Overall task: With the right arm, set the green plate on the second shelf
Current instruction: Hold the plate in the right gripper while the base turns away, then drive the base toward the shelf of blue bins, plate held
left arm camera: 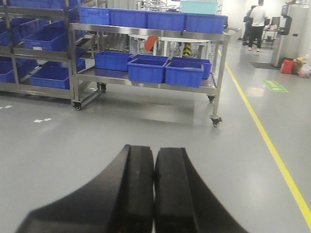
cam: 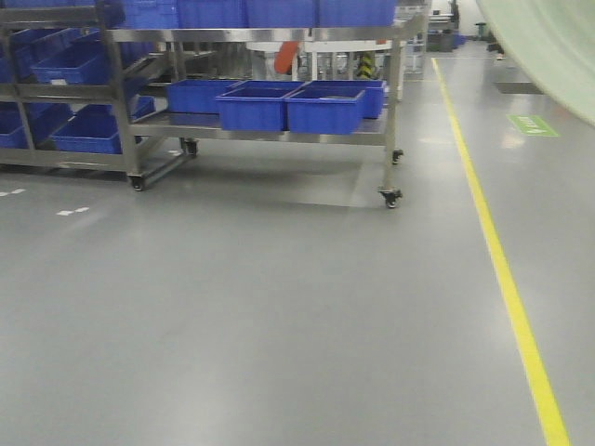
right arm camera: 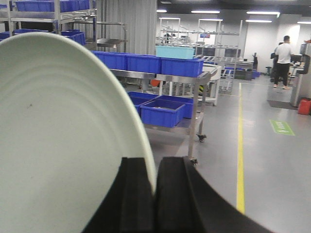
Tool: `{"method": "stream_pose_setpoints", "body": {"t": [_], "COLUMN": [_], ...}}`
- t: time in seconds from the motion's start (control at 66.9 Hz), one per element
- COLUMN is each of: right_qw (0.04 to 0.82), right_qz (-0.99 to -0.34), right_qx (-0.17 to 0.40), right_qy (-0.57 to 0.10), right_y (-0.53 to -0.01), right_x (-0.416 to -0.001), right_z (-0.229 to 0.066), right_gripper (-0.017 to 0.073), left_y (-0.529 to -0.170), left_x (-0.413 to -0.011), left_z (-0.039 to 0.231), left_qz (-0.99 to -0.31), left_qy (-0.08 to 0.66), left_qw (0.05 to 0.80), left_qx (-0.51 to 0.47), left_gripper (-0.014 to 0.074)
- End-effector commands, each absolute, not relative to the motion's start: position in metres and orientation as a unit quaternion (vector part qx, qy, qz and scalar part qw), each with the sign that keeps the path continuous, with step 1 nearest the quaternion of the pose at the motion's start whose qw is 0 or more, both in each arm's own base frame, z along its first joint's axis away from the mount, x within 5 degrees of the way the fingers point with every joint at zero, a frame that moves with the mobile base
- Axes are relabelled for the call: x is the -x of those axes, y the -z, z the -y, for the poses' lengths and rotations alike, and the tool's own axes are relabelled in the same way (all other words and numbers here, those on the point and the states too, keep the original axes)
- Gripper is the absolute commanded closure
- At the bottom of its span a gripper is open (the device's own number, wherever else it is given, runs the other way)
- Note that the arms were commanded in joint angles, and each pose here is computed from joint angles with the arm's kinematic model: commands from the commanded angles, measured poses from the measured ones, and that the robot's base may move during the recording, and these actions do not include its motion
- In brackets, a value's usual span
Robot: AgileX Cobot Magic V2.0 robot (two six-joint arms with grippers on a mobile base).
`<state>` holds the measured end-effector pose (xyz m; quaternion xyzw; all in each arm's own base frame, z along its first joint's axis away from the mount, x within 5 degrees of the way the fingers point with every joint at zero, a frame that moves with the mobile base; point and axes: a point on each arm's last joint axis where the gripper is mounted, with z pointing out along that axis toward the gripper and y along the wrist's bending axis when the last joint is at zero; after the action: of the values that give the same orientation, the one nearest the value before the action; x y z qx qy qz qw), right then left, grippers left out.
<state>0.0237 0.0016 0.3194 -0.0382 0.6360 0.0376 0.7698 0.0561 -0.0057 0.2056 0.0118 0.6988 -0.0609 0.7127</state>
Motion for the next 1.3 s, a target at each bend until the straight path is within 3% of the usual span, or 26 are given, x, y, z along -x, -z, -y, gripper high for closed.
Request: {"method": "stream_pose_setpoints", "body": {"t": [0.0,1.285], "right_qw": [0.806,0.806], "right_qz": [-0.590,-0.590], "right_qx": [0.036,0.036], "right_qy": [-0.041,-0.041], "right_y": [-0.3375,-0.3376], "right_x": [-0.0201,-0.0203], "right_z": [-0.0016,-0.0016], "right_gripper": [0.0506,0.0506], "left_y": [-0.2001,-0.2001], "left_x": [-0.0562,-0.0562], "left_z": [0.0060,0.0060], "left_qz": [-0.678,-0.678], "left_qy": [0.066,0.066], "left_qw": [0.732,0.732], "left_qx": [-0.011,-0.011], "left_gripper": [0.0463,0.0463]}}
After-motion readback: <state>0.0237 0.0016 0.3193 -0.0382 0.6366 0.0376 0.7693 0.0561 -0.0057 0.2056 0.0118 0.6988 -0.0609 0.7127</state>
